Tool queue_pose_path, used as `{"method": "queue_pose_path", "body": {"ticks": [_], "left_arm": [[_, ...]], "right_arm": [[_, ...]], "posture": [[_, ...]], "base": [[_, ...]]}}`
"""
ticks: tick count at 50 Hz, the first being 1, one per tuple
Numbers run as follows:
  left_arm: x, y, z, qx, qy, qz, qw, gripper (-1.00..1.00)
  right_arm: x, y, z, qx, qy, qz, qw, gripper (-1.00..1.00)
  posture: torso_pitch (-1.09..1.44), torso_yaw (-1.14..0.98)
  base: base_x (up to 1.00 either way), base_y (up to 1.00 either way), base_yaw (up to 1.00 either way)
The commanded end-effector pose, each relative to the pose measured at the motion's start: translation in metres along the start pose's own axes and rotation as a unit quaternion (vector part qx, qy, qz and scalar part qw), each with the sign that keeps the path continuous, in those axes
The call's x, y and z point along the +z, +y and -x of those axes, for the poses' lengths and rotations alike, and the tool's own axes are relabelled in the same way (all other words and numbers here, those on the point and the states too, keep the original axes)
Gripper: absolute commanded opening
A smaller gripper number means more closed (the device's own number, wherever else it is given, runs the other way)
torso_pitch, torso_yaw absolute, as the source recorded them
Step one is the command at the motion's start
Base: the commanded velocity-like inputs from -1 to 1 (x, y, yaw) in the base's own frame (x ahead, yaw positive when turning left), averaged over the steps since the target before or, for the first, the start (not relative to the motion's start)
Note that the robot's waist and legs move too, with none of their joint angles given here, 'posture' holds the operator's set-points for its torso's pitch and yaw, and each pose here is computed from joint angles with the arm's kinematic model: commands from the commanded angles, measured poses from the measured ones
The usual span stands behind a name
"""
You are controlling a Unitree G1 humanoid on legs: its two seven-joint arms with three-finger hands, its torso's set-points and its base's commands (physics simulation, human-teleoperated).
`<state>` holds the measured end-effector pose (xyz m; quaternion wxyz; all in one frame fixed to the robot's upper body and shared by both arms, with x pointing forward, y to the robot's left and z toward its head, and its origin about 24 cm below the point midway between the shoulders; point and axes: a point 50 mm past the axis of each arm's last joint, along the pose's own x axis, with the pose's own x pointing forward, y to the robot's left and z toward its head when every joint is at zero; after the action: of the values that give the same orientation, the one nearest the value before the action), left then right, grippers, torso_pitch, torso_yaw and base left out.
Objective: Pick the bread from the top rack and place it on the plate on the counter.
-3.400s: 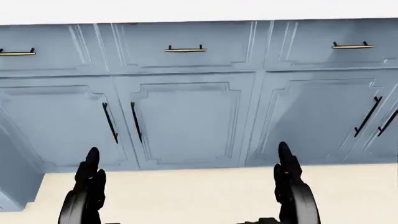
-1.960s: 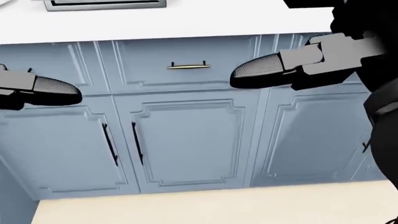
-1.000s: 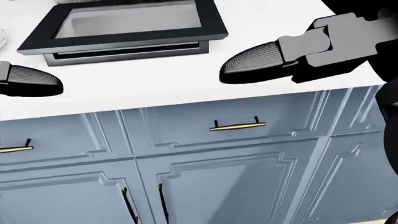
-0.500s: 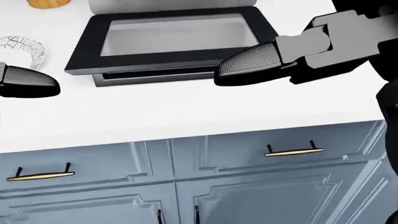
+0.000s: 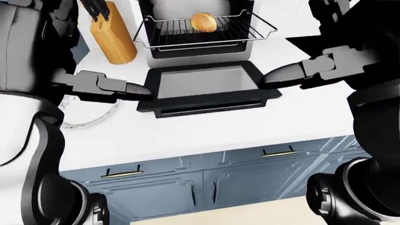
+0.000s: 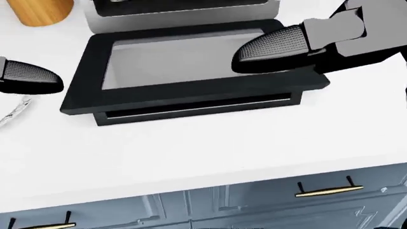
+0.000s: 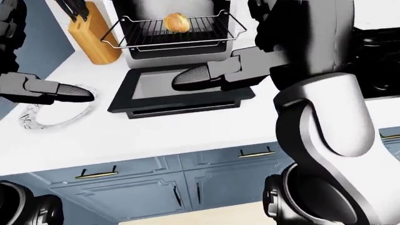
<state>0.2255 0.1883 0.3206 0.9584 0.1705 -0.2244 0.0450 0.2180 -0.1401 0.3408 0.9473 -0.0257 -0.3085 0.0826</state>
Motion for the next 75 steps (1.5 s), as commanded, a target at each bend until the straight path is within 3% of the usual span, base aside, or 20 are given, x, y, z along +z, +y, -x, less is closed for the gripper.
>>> {"method": "queue_pose_path", "body": {"ticks": [1, 19, 25, 26, 27, 48, 57, 75], "left_arm": [[0.001, 0.004, -0.001, 0.014, -0.004, -0.005, 0.9999, 1.00], [0.002, 0.009, 0.003, 0.019, -0.004, -0.007, 0.9998, 1.00], [0.000, 0.008, 0.003, 0.018, -0.003, -0.006, 0.9998, 1.00], [0.000, 0.008, 0.003, 0.019, -0.003, -0.007, 0.9998, 1.00], [0.000, 0.008, 0.003, 0.019, -0.003, -0.005, 0.9998, 1.00], [0.006, 0.005, -0.002, 0.011, -0.007, -0.011, 0.9999, 1.00], [0.004, 0.004, -0.002, 0.009, -0.005, -0.012, 0.9999, 1.00], [0.002, 0.004, -0.002, 0.010, -0.004, -0.014, 0.9998, 1.00]], "right_arm": [[0.007, 0.001, -0.001, 0.003, -0.013, -0.002, 0.9999, 1.00], [0.016, 0.000, -0.002, 0.000, -0.039, 0.000, 0.9993, 1.00], [0.013, -0.001, -0.002, -0.005, -0.035, 0.006, 0.9993, 1.00], [0.010, -0.001, -0.003, -0.008, -0.026, 0.024, 0.9993, 1.00], [0.011, -0.001, -0.004, -0.008, -0.031, 0.004, 0.9995, 1.00], [0.010, -0.005, 0.001, -0.011, -0.031, 0.019, 0.9993, 1.00], [0.013, -0.005, 0.003, -0.016, -0.039, -0.003, 0.9991, 1.00], [0.013, -0.004, 0.004, -0.015, -0.033, 0.013, 0.9992, 1.00]], "posture": [[0.00, 0.00], [0.00, 0.00], [0.00, 0.00], [0.00, 0.00], [0.00, 0.00], [0.00, 0.00], [0.00, 0.00], [0.00, 0.00]], "base": [[0.00, 0.00, 0.00], [0.00, 0.00, 0.21], [0.00, 0.00, 0.65], [0.00, 0.06, 0.00], [0.00, 0.00, 0.00], [0.00, 0.11, 0.00], [0.00, 0.13, 0.00], [0.00, 0.04, 0.00]]}}
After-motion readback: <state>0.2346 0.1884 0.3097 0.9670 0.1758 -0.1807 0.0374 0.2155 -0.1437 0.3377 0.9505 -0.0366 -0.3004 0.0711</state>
